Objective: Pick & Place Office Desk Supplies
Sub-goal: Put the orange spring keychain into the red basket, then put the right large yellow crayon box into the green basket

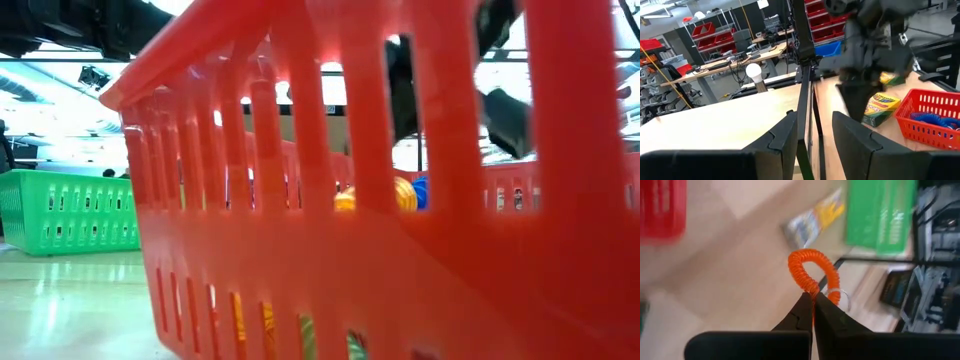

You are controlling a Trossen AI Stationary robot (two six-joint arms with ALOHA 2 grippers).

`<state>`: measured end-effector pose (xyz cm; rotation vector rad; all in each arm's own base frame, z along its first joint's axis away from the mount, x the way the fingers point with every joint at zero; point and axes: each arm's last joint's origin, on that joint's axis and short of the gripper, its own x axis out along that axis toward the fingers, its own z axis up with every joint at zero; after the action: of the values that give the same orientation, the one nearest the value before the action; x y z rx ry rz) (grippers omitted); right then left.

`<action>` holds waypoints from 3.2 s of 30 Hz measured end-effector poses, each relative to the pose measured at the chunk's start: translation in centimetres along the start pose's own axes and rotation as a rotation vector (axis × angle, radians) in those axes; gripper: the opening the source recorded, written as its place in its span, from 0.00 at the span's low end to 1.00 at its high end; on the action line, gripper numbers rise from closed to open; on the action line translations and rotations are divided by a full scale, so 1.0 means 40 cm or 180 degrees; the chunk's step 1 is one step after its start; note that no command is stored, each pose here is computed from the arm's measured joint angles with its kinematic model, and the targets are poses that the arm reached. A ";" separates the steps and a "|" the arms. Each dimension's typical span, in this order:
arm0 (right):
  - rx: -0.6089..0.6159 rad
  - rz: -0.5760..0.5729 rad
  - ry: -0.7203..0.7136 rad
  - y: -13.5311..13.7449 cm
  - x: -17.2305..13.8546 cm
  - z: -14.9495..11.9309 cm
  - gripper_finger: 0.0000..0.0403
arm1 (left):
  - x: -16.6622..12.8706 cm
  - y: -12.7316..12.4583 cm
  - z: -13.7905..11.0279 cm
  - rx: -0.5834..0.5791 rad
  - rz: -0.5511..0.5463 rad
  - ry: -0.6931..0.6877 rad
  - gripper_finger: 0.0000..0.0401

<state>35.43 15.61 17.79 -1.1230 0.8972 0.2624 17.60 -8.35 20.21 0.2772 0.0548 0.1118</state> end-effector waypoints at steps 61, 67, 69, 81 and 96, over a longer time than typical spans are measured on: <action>0.1277 0.1206 -0.0642 0.104 -0.177 0.119 0.41 | 0.010 -0.018 -0.029 -0.0168 -0.0230 0.0212 0.32; 0.1548 0.1259 -0.0445 0.116 -0.209 0.115 0.41 | 0.010 -0.018 -0.029 -0.0169 -0.0230 0.0213 0.32; 0.1677 0.1335 -0.0207 0.130 -0.214 0.103 0.41 | 0.010 -0.018 -0.029 -0.0169 -0.0230 0.0214 0.32; 0.2415 0.1898 0.1474 0.197 -0.256 0.018 0.41 | 0.010 -0.018 -0.029 -0.0198 -0.0230 0.0222 0.32; 0.2578 0.2595 0.1792 0.207 -0.232 -0.009 0.55 | 0.010 -0.022 -0.029 -0.0213 -0.0391 0.0199 0.32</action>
<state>24.39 21.26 19.03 -0.0130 1.7455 0.2052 17.99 -8.83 18.84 0.2028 0.1296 0.0002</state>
